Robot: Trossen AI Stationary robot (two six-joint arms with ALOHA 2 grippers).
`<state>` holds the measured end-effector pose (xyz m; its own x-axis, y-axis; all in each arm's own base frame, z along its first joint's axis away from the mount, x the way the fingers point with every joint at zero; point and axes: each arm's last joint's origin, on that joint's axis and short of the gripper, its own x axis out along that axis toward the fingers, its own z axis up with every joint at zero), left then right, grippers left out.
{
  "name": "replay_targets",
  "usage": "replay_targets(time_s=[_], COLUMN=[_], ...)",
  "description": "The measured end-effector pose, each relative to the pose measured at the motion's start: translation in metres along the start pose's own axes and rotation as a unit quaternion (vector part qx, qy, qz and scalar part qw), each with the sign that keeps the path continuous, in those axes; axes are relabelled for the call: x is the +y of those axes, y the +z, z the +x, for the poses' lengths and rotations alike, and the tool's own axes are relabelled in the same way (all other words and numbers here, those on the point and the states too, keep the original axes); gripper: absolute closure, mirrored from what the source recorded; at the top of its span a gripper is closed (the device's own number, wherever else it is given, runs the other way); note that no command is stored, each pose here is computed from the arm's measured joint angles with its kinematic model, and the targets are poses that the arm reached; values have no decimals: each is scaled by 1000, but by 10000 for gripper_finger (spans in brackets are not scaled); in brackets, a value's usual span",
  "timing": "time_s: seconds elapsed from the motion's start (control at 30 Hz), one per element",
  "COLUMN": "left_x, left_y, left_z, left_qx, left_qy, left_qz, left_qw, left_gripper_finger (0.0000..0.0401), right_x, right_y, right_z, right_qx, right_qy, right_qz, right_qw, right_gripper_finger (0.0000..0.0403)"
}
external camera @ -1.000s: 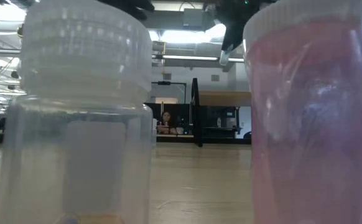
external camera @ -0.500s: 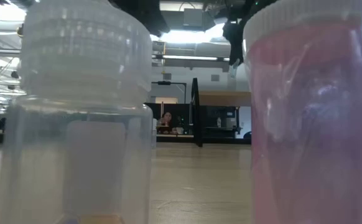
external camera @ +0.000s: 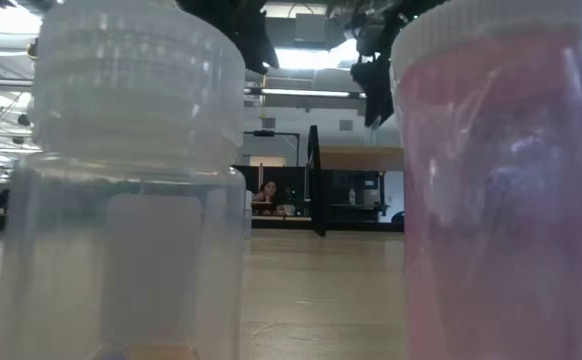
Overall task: Pick and place medicine bottles onto shelf by color
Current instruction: Put the middle green pill bottle on the shelf
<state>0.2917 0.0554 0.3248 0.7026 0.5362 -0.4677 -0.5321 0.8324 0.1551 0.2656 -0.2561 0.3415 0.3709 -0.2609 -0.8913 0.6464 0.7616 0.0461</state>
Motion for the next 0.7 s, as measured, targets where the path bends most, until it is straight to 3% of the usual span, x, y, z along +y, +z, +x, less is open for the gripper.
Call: replay_targets(time_s=[0.33, 0.5, 0.7], left_x=[0, 0, 0], left_y=[0, 0, 0], left_z=[0, 0, 0], left_qx=[0, 0, 0], left_qy=[0, 0, 0], left_qz=[-18, -24, -24], left_qw=[1000, 1000, 1000], left_gripper_finger=[175, 175, 175], right_x=[8, 5, 5], right_y=[2, 2, 6], right_z=[17, 17, 17], right_qx=[18, 22, 3], right_qy=[5, -53, -44], right_qz=[-48, -57, -63], right_qw=[999, 997, 997], right_gripper_finger=[279, 279, 279])
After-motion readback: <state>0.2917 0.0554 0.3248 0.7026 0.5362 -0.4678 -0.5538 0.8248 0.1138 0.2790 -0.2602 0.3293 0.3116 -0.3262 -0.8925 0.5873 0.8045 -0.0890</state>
